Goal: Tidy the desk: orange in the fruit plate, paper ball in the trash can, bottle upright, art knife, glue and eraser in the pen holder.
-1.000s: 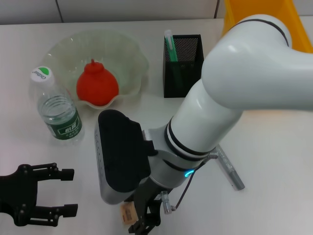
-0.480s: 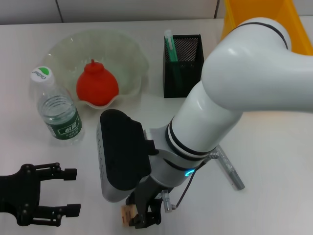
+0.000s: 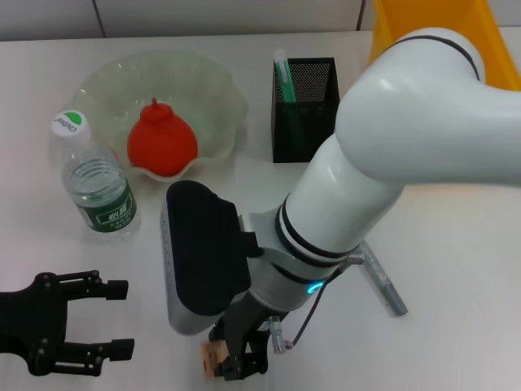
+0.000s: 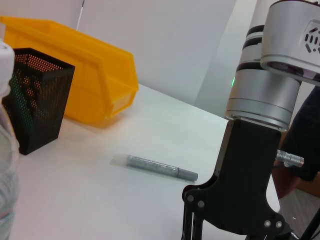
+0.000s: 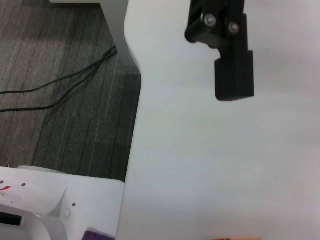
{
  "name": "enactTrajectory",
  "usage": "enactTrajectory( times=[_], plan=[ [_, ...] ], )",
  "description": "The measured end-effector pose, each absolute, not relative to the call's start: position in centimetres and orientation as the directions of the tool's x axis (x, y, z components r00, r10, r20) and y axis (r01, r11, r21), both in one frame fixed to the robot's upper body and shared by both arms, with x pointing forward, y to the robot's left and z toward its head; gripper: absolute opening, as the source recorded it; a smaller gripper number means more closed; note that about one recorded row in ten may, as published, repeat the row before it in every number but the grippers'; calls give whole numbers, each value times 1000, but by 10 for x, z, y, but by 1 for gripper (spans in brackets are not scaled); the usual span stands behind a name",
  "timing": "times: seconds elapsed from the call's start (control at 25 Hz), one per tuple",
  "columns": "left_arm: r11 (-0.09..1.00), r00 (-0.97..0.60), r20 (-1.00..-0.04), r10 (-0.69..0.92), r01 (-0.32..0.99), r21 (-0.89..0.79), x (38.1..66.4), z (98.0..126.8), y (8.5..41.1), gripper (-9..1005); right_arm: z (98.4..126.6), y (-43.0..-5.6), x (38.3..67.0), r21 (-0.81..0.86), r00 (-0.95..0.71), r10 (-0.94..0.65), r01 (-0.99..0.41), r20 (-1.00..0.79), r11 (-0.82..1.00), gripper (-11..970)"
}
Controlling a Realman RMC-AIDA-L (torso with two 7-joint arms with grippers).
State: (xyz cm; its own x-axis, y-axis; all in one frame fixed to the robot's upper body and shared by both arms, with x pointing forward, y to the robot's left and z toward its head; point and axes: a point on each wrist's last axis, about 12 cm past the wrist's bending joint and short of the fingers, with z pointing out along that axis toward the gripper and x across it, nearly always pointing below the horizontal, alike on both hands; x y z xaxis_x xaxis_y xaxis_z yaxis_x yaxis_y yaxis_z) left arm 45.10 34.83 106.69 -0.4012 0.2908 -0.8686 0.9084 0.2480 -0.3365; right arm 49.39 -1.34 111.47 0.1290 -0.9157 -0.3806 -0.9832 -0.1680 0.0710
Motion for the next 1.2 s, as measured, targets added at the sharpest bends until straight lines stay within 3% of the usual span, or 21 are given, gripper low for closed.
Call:
enactTrajectory(
  times=[0.32,0.84,1.2],
  plan=[
    [249,-402,-868,291,908,-337,451,1067,349,846,1124,-20,495,95,92,-911,-985,-402,-142,360],
    [252,-407,-866,290,906,-341,452,1067,349,846,1153,-62,513,-15,-1,-908,-1000,-420,8,352],
    [248,-405,-867,290,907,-341,454,1068,348,846,1202,-112,533,-131,-123,-856,-968,-503,216,348]
  ],
)
